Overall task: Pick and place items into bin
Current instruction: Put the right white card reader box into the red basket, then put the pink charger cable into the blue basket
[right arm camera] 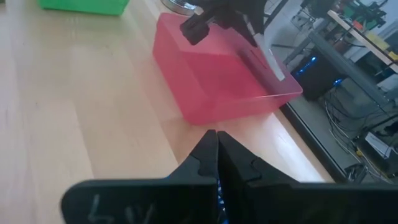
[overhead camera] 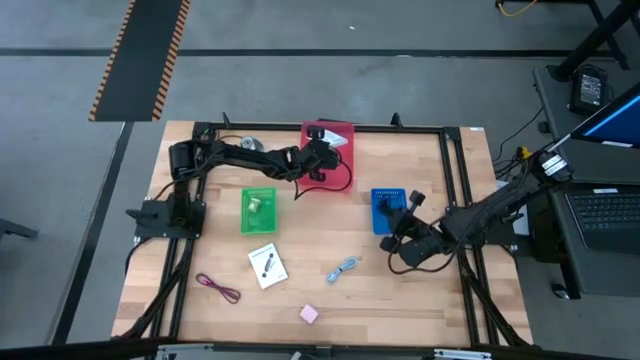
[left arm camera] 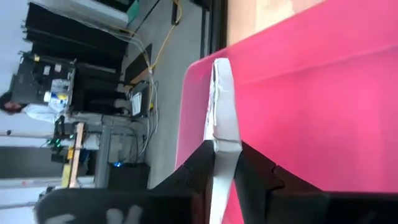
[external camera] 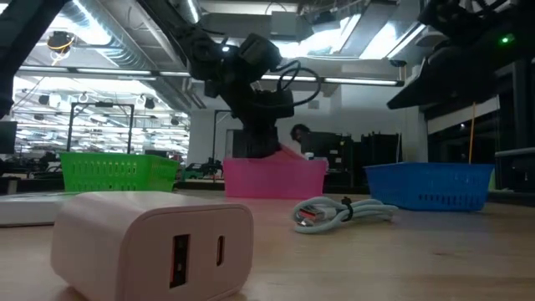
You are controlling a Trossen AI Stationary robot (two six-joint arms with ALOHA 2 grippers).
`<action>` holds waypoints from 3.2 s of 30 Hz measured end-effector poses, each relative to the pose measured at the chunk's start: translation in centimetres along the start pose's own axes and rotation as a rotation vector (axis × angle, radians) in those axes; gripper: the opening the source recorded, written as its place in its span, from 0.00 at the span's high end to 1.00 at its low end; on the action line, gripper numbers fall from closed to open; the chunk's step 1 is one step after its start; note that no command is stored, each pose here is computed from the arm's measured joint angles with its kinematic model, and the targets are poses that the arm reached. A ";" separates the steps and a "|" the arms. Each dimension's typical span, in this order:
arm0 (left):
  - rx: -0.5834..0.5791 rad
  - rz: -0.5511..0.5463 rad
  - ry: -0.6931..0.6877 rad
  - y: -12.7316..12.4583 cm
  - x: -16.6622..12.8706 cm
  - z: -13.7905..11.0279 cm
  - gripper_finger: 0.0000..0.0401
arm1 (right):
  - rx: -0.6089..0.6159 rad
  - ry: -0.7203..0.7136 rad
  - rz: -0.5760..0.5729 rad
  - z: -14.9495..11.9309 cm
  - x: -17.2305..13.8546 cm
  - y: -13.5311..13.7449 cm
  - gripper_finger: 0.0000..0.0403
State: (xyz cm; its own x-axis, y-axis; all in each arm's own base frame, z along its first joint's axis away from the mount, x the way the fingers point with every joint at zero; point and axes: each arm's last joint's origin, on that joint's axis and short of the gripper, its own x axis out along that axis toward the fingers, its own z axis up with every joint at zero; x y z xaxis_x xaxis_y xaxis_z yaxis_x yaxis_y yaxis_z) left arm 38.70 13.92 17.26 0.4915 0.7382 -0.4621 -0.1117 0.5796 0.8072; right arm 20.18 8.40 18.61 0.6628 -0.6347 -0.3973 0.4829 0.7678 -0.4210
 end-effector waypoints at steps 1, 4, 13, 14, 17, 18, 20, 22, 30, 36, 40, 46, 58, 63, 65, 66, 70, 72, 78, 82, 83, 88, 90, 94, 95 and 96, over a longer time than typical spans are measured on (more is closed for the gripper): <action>0.001 -0.004 -0.002 -0.1 0.1 0.0 0.88 | 0.005 0.001 -0.004 0.0 0.1 -0.1 1.00; 0.000 -0.012 -0.001 -0.2 0.1 -0.1 0.86 | 0.028 0.000 -0.016 0.3 0.5 -0.2 1.00; -0.008 -0.069 -0.054 0.0 0.4 -0.2 0.85 | 0.044 -0.045 -0.023 1.4 1.2 -0.3 1.00; -0.022 -0.068 -0.050 0.1 0.5 -0.3 0.84 | 0.042 -0.053 -0.018 1.5 1.1 -0.3 1.00; -0.054 -0.062 -0.038 0.4 0.8 -0.7 0.80 | 0.028 -0.064 0.013 1.8 1.1 -0.1 1.00; -0.056 -0.059 -0.034 0.5 0.8 -0.7 0.78 | 0.026 -0.066 0.026 1.9 1.1 -0.1 1.00; -0.060 -0.053 -0.026 0.5 0.9 -0.8 0.75 | 0.018 -0.066 0.041 1.9 1.1 0.0 1.00; -0.072 -0.053 -0.026 0.5 0.9 -0.8 0.72 | 0.018 -0.066 0.052 2.0 1.1 0.0 1.00; -0.125 -0.105 -0.067 0.4 0.9 -0.7 0.65 | 0.019 -0.064 0.063 2.0 1.1 0.1 1.00; -0.151 -0.105 -0.069 0.4 0.8 -0.7 0.65 | 0.033 -0.061 0.132 2.1 1.1 0.3 1.00; -0.149 -0.088 -0.055 0.5 0.9 -0.7 0.64 | 0.032 -0.055 0.168 2.1 1.1 0.4 1.00; -0.100 -0.045 -0.074 1.1 -0.6 0.3 0.64 | 0.039 -0.059 0.168 2.2 1.1 0.4 1.00; -0.110 -0.094 -0.218 5.2 -12.5 2.9 0.69 | -0.001 -0.072 0.168 2.3 1.0 0.4 1.00; -0.187 -0.167 -0.218 6.3 -18.2 1.9 0.75 | 0.000 -0.072 0.168 2.3 1.0 0.4 1.00; -0.221 -0.204 -0.220 6.4 -20.2 1.4 0.77 | -0.001 -0.072 0.169 2.3 1.0 0.4 1.00; -0.236 -0.223 -0.222 6.4 -21.1 1.2 0.78 | -0.001 -0.072 0.169 2.3 1.0 0.4 1.00; -0.237 -0.305 -0.220 5.6 -24.1 0.5 0.83 | -0.001 -0.072 0.168 2.3 1.0 0.4 1.00; -0.205 -0.346 -0.213 4.9 -25.2 0.3 0.86 | 0.003 -0.075 0.169 2.3 1.0 0.4 1.00; -0.106 -0.471 -0.196 2.3 -28.0 -0.1 0.96 | -0.022 -0.107 0.172 2.8 1.0 0.5 1.00; -0.156 -0.563 -0.176 1.1 -29.6 -0.3 0.99 | -0.040 -0.150 0.174 3.3 0.9 0.5 1.00; -0.176 -0.589 -0.169 0.8 -30.0 -0.4 0.99 | -0.043 -0.161 0.174 3.5 0.9 0.5 1.00; -0.283 -0.736 -0.054 -0.9 -31.9 -1.2 1.00 | -0.062 -0.192 0.172 3.9 0.8 0.6 1.00; -0.329 -0.773 0.020 -1.7 -32.6 -1.6 0.99 | -0.060 -0.191 0.169 3.9 0.9 0.5 1.00; -0.404 -0.842 0.151 -3.7 -33.8 -1.8 1.00 | -0.045 -0.185 0.154 4.0 1.3 0.2 1.00; -0.417 -0.858 0.180 -4.2 -34.1 -1.9 1.00 | -0.042 -0.183 0.149 4.0 1.4 0.2 1.00; -0.427 -0.873 0.210 -4.7 -34.4 -1.9 1.00 | -0.039 -0.181 0.145 4.0 1.5 0.1 1.00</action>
State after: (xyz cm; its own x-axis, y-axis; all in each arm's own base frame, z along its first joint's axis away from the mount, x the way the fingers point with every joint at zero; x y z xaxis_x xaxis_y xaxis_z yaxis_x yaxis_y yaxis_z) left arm 20.68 -13.51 28.65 0.3910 0.0153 -0.9203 -0.1059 0.9940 -0.0285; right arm 23.50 7.86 21.24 0.8170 -0.4894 -0.3050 0.3550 0.8437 -0.4027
